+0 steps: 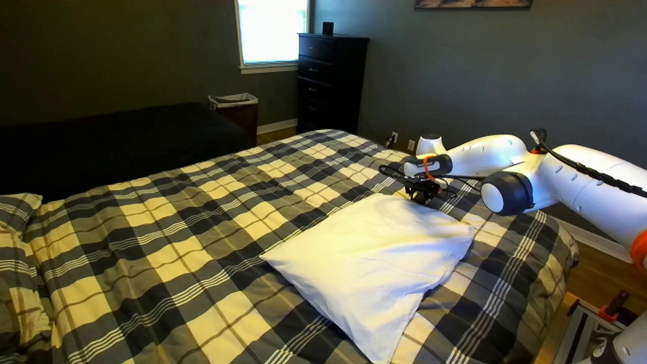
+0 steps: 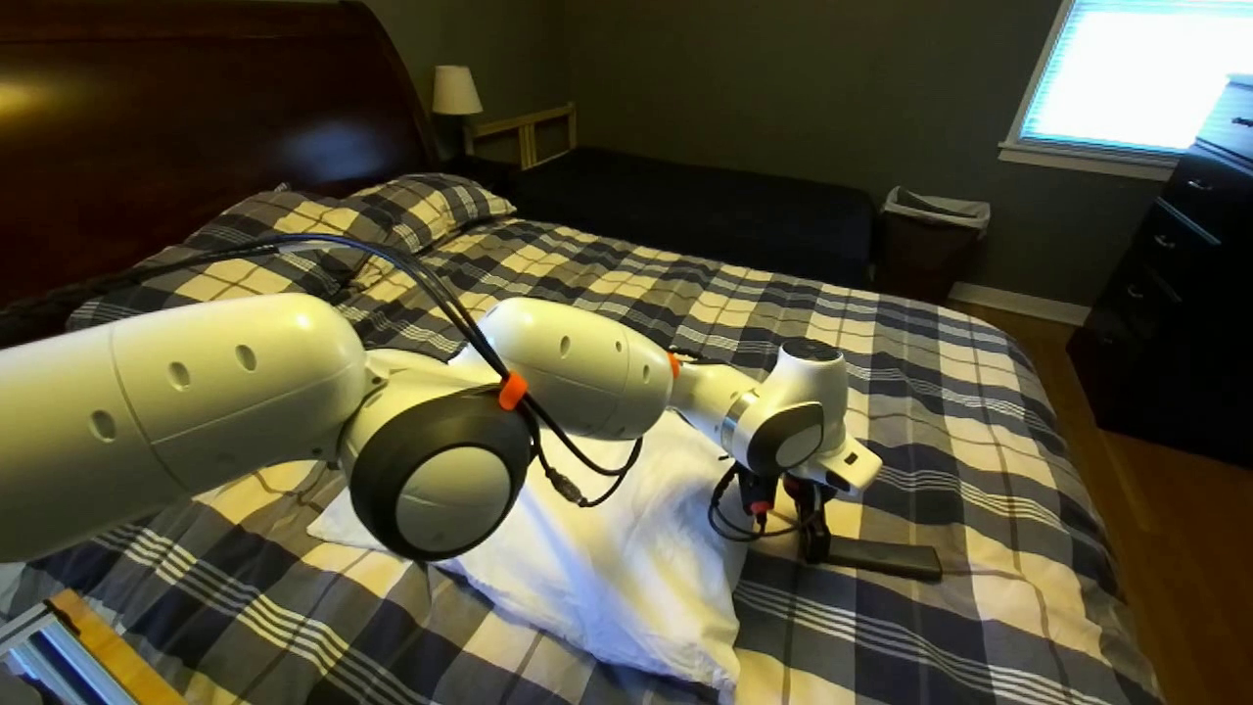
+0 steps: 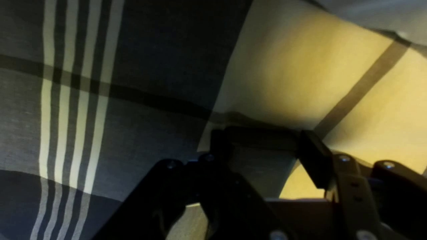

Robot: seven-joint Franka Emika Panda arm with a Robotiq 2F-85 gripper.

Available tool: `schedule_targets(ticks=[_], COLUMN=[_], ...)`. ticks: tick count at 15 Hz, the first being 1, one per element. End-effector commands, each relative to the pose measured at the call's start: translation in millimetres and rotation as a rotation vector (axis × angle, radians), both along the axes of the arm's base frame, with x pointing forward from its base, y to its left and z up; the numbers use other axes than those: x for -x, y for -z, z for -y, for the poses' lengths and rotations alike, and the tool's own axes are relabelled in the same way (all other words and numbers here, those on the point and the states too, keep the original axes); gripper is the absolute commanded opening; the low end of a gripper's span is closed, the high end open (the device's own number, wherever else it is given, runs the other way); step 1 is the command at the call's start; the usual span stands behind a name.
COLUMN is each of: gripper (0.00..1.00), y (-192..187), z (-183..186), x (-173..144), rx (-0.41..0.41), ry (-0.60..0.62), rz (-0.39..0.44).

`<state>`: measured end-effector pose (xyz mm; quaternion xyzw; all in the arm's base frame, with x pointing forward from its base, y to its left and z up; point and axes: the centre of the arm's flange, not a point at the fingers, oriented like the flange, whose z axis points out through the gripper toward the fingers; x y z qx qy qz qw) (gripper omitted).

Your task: Put the remote on the pillow

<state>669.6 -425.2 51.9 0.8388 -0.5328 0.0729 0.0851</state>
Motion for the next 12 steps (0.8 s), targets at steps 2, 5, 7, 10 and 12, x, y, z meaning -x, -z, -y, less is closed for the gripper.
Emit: schedule_targets(ticks=[2,5,7,10,12], gripper=[0.34,0.34,0.34,0.34,0.34], y=[4,-22,-36,-49,-55], z=[19,2,-10,-27,-36], x=[-44,-38,-37,-37,-38], rx=[-0.014,-0.044,-0.067,-0.083,-0.092], ry=[-0.002,-0.032,-0.055,-0.075,-0.080], rz=[-0.005,-0.014,-0.031,-0.059,-0.075])
